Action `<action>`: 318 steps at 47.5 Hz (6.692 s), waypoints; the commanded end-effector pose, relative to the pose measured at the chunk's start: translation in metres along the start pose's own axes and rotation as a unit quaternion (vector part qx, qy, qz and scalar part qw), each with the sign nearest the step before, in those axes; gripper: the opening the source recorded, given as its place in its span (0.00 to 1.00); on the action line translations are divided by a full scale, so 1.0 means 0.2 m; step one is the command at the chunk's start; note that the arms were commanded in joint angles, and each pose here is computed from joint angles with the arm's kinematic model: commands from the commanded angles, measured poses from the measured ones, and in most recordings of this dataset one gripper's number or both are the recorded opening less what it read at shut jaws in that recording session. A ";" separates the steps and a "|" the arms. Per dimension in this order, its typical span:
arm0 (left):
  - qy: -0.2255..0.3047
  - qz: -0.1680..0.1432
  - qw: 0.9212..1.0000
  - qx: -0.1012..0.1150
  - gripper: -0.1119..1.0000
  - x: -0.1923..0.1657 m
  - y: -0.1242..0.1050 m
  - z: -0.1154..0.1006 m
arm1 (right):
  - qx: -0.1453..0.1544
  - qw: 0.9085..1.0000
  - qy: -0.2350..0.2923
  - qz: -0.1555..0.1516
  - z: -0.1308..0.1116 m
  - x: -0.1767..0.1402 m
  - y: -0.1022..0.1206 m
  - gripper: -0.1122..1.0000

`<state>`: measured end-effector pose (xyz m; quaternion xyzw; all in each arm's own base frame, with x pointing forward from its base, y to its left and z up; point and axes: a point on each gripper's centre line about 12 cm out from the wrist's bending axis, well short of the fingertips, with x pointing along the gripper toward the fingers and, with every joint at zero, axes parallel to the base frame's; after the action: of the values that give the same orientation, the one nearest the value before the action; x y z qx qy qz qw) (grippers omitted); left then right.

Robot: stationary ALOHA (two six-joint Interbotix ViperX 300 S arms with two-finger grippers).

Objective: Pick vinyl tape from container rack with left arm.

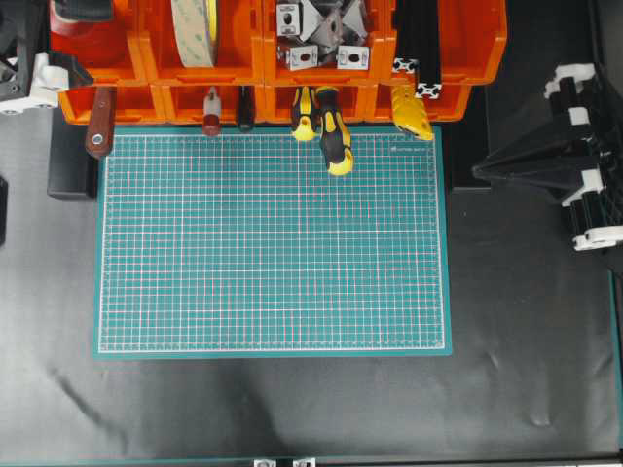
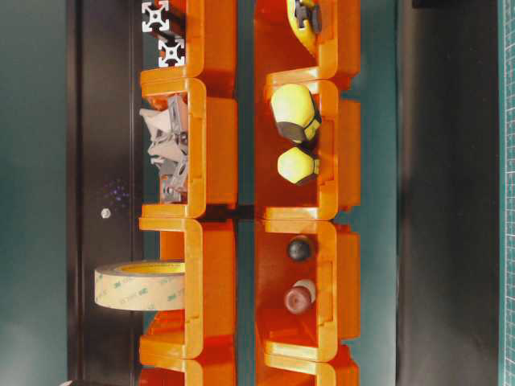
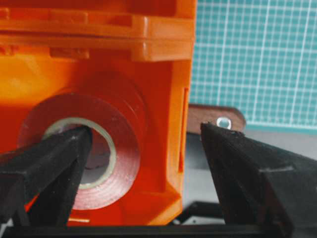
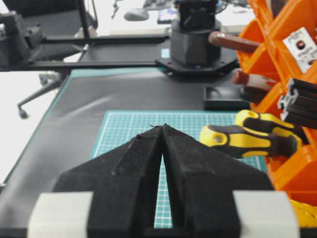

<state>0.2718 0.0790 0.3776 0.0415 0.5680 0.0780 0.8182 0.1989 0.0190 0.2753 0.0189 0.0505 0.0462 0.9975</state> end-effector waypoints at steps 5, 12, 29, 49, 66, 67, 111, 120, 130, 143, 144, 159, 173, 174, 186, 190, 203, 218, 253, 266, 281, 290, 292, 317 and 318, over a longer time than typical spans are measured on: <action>-0.018 0.007 1.000 -0.005 0.86 -0.05 0.01 0.00 | 0.000 1.000 -0.010 0.006 0.03 0.01 0.01 0.11; -0.015 0.008 1.000 -0.009 0.83 -0.04 0.03 -0.01 | 0.000 1.000 -0.010 0.006 0.03 0.01 0.01 0.11; -0.016 0.009 1.000 -0.006 0.38 -0.05 0.04 -0.01 | -0.001 1.000 -0.012 0.019 0.04 0.01 0.04 0.11; -0.086 0.021 0.996 -0.009 0.28 -0.44 0.06 0.08 | -0.001 1.000 -0.014 0.020 0.04 0.01 0.04 0.11; -0.120 -0.061 0.984 0.120 0.28 -0.69 -0.38 0.23 | -0.001 1.000 -0.018 0.021 0.04 0.01 0.04 0.11; -0.118 -0.065 0.983 0.124 0.28 -0.68 -0.41 0.23 | 0.000 1.000 -0.018 0.021 0.04 0.01 0.04 0.11; -0.104 -0.108 0.974 0.169 0.28 0.56 -0.97 0.21 | 0.006 0.998 -0.048 0.030 0.11 -0.03 0.06 0.11; -0.083 -0.103 0.978 0.164 0.28 0.74 -0.96 0.19 | 0.006 0.998 -0.048 0.030 0.11 -0.03 0.06 0.11; -0.077 -0.101 0.978 0.164 0.28 0.90 -0.98 0.21 | 0.006 0.998 -0.056 0.030 0.12 -0.04 0.06 0.11; -0.063 -0.099 0.980 0.160 0.28 0.98 -0.97 0.20 | 0.006 0.998 -0.056 0.030 0.12 -0.04 0.06 0.11; -0.064 -0.098 0.980 0.159 0.28 0.98 -0.97 0.21 | 0.006 0.998 -0.057 0.030 0.12 -0.04 0.06 0.11; -0.079 -0.100 0.980 0.155 0.28 0.97 -0.97 0.22 | 0.006 0.998 -0.054 0.030 0.11 -0.03 0.06 0.11; -0.091 -0.101 0.978 0.158 0.54 0.97 -0.97 0.24 | 0.006 0.998 -0.047 0.029 0.10 -0.03 0.06 0.11; -0.091 -0.101 0.978 0.158 0.60 0.97 -0.97 0.24 | 0.006 0.998 -0.047 0.029 0.10 -0.03 0.06 0.11; -0.101 -0.099 0.980 0.140 0.89 0.93 -0.93 0.26 | 0.005 0.999 -0.046 0.028 0.10 -0.03 0.06 0.11; -0.119 -0.100 0.979 0.132 0.88 0.85 -0.91 0.27 | 0.005 0.999 -0.045 0.028 0.10 -0.03 0.06 0.11; -0.212 -0.114 0.968 0.077 0.87 0.43 -0.81 0.21 | 0.005 0.999 -0.040 0.028 0.10 -0.03 0.06 0.11; -0.320 -0.127 0.937 0.049 0.87 0.04 -0.67 -0.01 | 0.005 0.999 -0.036 0.020 0.10 -0.04 0.04 0.11; -0.491 -0.133 0.861 0.003 0.87 -0.34 -0.45 -0.50 | 0.004 0.999 -0.037 0.008 0.11 -0.08 0.02 0.11; -0.521 -0.135 0.843 -0.021 0.87 -0.29 -0.43 -0.54 | 0.004 0.999 -0.044 0.008 0.12 -0.08 0.02 0.11; -0.553 -0.141 0.821 -0.028 0.87 -0.25 -0.45 -0.53 | 0.004 0.999 -0.048 0.008 0.13 -0.09 0.02 0.11; -0.554 -0.143 0.820 -0.030 0.87 -0.24 -0.45 -0.54 | 0.004 0.999 -0.051 0.008 0.13 -0.10 0.02 0.11; -0.553 -0.143 0.820 -0.030 0.87 -0.24 -0.45 -0.54 | 0.004 0.999 -0.053 0.009 0.13 -0.10 0.02 0.11; -0.545 -0.143 0.826 -0.030 0.87 -0.20 -0.46 -0.55 | 0.004 0.998 -0.054 0.009 0.14 -0.10 0.02 0.11; -0.544 -0.143 0.826 -0.030 0.87 -0.20 -0.46 -0.55 | 0.004 0.998 -0.054 0.009 0.14 -0.10 0.02 0.11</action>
<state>0.1617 -0.0206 0.3586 -0.0273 0.0319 -0.0593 0.9974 0.1801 0.0195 0.2927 0.0253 0.0134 0.0532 0.9982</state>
